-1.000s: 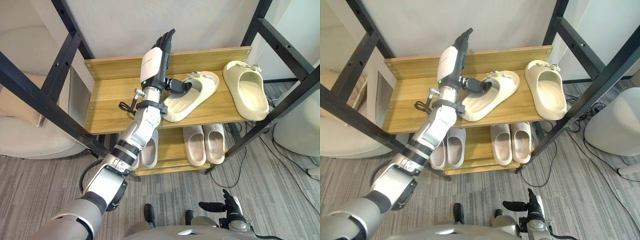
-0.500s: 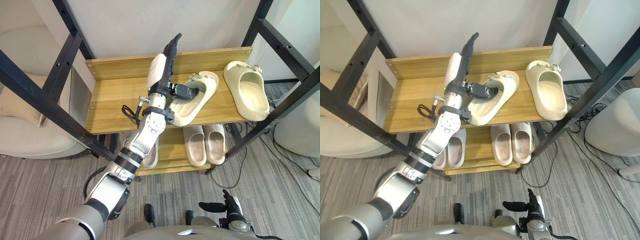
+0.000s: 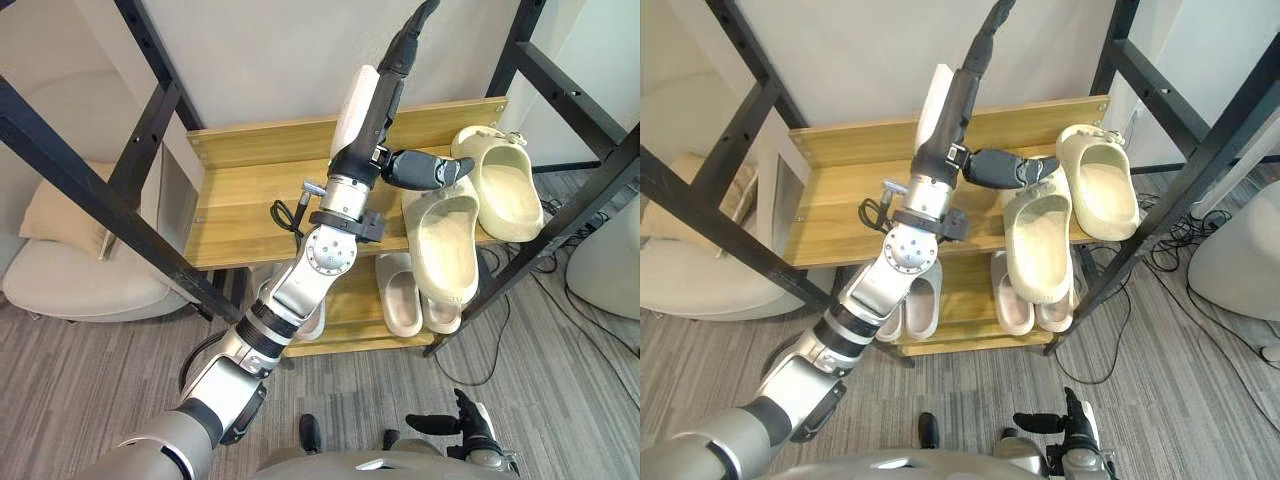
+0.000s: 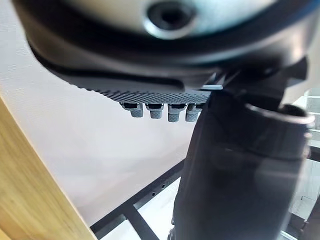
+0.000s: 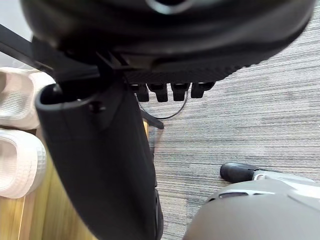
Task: Organize the slippers on the shoe rack
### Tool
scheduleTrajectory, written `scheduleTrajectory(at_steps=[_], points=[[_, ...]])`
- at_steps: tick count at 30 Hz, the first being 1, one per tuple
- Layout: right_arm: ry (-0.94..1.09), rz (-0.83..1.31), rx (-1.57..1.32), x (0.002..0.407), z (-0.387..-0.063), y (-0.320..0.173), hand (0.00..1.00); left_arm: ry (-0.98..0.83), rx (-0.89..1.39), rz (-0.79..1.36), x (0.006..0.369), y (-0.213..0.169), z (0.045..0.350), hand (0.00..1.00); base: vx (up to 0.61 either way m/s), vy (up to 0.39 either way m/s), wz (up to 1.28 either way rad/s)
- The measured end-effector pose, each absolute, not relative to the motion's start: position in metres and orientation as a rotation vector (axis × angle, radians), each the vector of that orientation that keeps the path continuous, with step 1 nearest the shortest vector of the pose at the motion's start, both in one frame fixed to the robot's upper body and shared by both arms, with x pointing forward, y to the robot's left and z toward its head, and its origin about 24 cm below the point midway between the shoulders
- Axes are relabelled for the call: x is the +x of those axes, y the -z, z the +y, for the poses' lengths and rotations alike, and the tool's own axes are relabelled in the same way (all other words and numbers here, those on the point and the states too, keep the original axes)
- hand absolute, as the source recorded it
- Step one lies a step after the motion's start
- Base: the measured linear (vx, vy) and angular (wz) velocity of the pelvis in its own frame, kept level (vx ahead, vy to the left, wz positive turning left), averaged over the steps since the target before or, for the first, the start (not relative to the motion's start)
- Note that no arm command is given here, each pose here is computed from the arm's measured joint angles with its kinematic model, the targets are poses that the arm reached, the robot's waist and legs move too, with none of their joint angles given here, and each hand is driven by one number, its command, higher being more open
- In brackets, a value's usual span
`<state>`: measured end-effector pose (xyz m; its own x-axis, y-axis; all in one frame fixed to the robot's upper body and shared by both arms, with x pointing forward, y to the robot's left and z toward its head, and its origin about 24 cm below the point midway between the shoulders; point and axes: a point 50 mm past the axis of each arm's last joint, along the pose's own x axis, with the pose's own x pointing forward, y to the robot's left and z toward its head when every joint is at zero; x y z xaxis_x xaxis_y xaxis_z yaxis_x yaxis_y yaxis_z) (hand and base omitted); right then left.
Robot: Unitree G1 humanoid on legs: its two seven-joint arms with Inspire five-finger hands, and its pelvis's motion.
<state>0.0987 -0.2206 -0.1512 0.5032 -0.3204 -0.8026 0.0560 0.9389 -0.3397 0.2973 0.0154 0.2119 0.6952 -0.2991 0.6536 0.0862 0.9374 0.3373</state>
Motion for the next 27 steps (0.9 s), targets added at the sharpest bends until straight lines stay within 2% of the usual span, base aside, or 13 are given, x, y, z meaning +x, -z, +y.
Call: scheduleTrajectory(at_steps=[16, 20, 27], points=[[0.222, 1.058, -0.287, 0.09, -0.222, 0.154, 1.0, 0.237, 0.197, -0.653, 0.289, -0.183, 0.027, 1.0, -0.01, 0.0, 0.03], [0.218, 1.077, -0.291, 0.085, -0.221, 0.156, 1.0, 0.271, 0.057, -0.595, 0.273, -0.173, 0.035, 1.0, 0.0, 0.0, 0.0], [0.188, 1.106, -0.313, 0.079, -0.22, 0.158, 1.0, 0.337, -0.22, -0.624, 0.246, -0.181, 0.049, 1.0, -0.01, 0.001, 0.04]])
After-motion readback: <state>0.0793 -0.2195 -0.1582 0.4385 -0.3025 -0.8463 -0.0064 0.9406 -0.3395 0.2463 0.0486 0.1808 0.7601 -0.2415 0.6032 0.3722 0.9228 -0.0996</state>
